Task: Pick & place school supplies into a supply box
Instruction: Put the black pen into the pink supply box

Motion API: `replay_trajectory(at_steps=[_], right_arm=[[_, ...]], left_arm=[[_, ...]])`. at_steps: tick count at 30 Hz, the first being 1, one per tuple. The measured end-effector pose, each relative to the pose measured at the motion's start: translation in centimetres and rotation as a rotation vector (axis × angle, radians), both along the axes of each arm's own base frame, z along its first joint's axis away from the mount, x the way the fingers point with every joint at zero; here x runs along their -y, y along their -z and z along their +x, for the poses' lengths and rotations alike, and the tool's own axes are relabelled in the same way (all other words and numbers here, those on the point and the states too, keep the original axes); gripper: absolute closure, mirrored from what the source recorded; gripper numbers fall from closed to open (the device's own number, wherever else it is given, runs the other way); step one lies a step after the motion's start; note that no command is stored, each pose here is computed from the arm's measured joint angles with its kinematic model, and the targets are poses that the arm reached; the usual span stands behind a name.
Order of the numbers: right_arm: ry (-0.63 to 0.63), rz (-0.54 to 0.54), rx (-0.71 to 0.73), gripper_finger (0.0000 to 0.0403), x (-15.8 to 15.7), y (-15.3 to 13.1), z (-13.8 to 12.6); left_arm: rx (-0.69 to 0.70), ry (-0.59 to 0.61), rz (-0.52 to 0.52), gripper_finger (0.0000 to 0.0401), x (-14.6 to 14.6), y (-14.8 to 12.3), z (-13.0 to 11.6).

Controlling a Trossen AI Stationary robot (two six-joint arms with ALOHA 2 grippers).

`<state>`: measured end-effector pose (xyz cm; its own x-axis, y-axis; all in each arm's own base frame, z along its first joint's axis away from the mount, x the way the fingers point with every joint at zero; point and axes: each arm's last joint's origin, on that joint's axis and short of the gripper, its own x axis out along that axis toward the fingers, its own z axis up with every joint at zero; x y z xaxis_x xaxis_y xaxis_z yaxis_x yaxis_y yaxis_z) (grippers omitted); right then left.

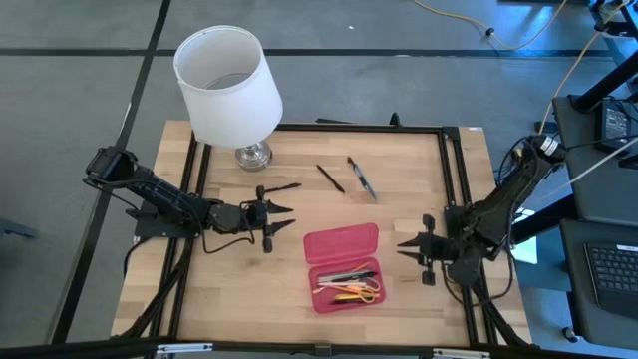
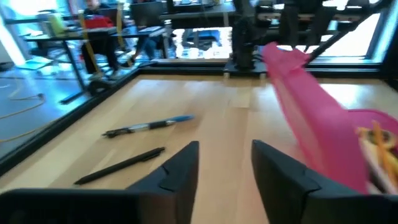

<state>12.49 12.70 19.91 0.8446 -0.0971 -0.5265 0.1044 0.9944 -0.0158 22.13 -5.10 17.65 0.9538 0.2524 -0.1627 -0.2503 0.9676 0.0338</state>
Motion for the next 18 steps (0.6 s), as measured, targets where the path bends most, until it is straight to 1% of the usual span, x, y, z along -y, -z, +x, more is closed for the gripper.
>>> replay_trajectory(at_steps=[5,8,10,14,18], right_arm=[[0.037,0.016,0.023,0.0323,1.3,1.2,-1.0],[0.038,0.032,0.038,0.0323,2.1,1.6,-1.6],[0.039,0.048,0.052,0.0323,2.6,2.0,-1.9],[0.038,0.11,0.099,0.0323,3.1,2.7,-2.3],[0.037,0.142,0.124,0.0323,3.5,3.7,-2.6]], left_arm=[[-0.003,-0.081,0.017,0.0204,-0.2,0.0,-0.1],[-0.004,-0.072,0.014,0.0182,-0.2,0.1,-0.1],[-0.005,-0.059,0.012,0.0174,-0.2,0.1,-0.1],[-0.03,-0.094,0.018,0.0172,-0.7,0.3,0.0],[-0.094,-0.132,-0.015,0.018,-2.4,1.0,0.1]])
